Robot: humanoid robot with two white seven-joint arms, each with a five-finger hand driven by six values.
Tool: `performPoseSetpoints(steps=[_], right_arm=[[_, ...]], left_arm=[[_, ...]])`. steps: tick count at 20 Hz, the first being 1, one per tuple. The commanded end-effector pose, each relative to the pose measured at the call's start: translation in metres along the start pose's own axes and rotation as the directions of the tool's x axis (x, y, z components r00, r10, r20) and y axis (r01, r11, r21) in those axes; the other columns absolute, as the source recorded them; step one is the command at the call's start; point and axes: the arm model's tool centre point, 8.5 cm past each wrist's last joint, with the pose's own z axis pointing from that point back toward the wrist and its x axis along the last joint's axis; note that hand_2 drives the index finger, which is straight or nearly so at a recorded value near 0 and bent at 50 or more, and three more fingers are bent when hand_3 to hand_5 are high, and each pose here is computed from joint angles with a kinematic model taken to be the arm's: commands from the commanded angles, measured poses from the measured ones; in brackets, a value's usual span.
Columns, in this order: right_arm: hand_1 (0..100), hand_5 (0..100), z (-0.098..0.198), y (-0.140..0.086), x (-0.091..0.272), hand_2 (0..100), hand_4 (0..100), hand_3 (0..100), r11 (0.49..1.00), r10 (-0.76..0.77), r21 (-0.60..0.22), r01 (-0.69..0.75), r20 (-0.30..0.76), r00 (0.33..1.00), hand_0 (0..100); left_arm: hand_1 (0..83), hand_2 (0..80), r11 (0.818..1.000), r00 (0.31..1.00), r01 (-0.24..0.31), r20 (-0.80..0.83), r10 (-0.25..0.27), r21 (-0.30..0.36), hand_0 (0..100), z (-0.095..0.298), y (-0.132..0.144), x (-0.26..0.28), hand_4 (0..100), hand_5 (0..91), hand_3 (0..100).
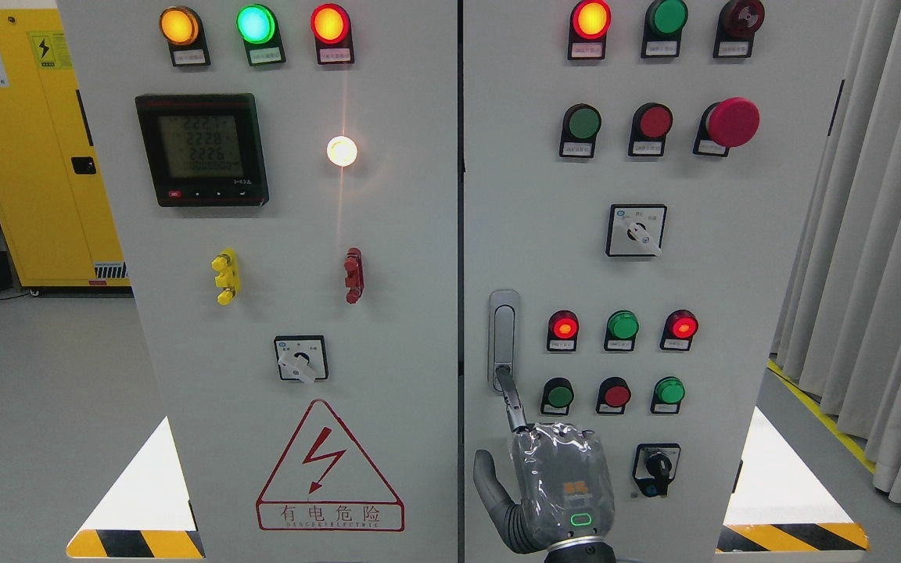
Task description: Release door handle
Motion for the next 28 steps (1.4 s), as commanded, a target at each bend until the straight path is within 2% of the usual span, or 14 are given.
performPoseSetpoints(steps=[1, 28], right_arm=[[39, 100, 0.0019, 0.0023, 0.0003, 6, 100, 100, 1.0, 0.0, 0.009, 0.0, 0.0, 1.0, 64], [39, 100, 0.0072, 0.0067, -0.0019, 8, 100, 100, 1.0, -0.007, 0.025, 0.008, -0.017, 1.0, 65]], left_arm=[[55.6, 0.0, 1.0, 1.0, 0.0, 0.001, 0.0, 0.0, 12, 0.0, 0.0, 0.0001, 0, 0.0, 0], [55.6, 0.0, 1.0, 1.0, 0.0, 0.0, 0.0, 0.0, 12, 0.0, 0.0, 0.0, 0, 0.0, 0]])
